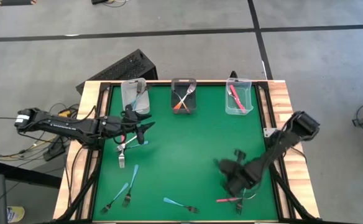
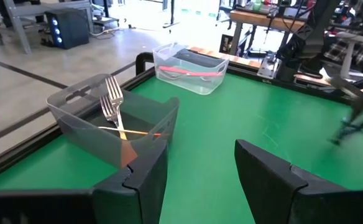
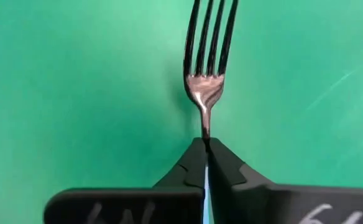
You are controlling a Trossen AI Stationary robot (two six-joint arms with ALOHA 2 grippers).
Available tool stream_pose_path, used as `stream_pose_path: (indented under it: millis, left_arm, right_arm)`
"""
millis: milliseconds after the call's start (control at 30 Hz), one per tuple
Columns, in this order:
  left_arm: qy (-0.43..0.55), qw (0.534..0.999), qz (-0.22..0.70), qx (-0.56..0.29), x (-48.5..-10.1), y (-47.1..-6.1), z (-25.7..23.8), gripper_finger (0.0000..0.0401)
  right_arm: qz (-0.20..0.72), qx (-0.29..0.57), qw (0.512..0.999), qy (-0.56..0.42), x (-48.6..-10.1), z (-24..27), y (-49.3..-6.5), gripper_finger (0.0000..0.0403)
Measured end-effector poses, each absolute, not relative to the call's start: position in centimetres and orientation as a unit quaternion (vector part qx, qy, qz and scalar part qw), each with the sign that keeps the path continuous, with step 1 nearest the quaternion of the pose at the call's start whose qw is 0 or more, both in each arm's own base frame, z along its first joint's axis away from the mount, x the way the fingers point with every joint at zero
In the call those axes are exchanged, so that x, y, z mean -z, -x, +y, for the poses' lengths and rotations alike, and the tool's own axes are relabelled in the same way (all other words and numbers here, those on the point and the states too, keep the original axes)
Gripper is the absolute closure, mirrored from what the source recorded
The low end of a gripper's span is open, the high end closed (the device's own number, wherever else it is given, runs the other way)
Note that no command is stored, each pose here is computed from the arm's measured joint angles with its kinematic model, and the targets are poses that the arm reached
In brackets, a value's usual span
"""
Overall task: Sort silverware by color (type)
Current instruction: Put the blue fork into the white bin
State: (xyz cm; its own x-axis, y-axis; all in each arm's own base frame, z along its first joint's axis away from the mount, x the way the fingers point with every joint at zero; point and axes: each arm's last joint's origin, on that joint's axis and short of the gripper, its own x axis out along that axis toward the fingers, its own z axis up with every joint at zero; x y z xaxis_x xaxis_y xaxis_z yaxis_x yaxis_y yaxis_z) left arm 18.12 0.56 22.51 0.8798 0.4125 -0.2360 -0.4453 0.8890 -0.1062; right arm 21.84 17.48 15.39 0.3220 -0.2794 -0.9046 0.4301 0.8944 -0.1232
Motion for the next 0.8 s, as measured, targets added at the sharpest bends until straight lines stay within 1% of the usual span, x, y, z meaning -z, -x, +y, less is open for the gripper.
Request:
stream_pose_path:
  millis: [67,167,300,500,633,800]
  left_arm:
    - [0.08,0.966,0.104,-0.222,-22.5,-18.1,0.6,0.0228]
    - [0.094,0.965,0.101,-0.221,-22.4,-18.2,0.5,0.0228]
    - [0.106,0.972,0.109,-0.181,-21.2,-18.9,0.2,0.0228]
    - [0.098,0.98,0.106,-0.137,-19.7,-21.2,-0.6,0.0228]
    - [0.091,0.987,0.062,-0.121,-19.4,-22.6,-1.1,0.0228]
    - [0.075,0.99,-0.004,-0.115,-19.4,-24.0,-1.3,0.0228]
  right_arm:
    - [0.48,0.242,0.839,-0.078,-17.0,16.6,-22.5,0.0392]
    - [0.416,0.264,0.865,-0.092,-19.2,15.0,-23.0,0.0394]
    - [0.307,0.286,0.905,-0.063,-22.1,12.9,-24.5,0.0394]
    - [0.21,0.261,0.942,-0.034,-25.2,10.6,-27.9,0.0394]
    - [0.176,0.289,0.941,-0.012,-25.1,8.5,-30.3,0.0393]
    - [0.183,0.335,0.924,0.019,-23.2,5.7,-32.6,0.0393]
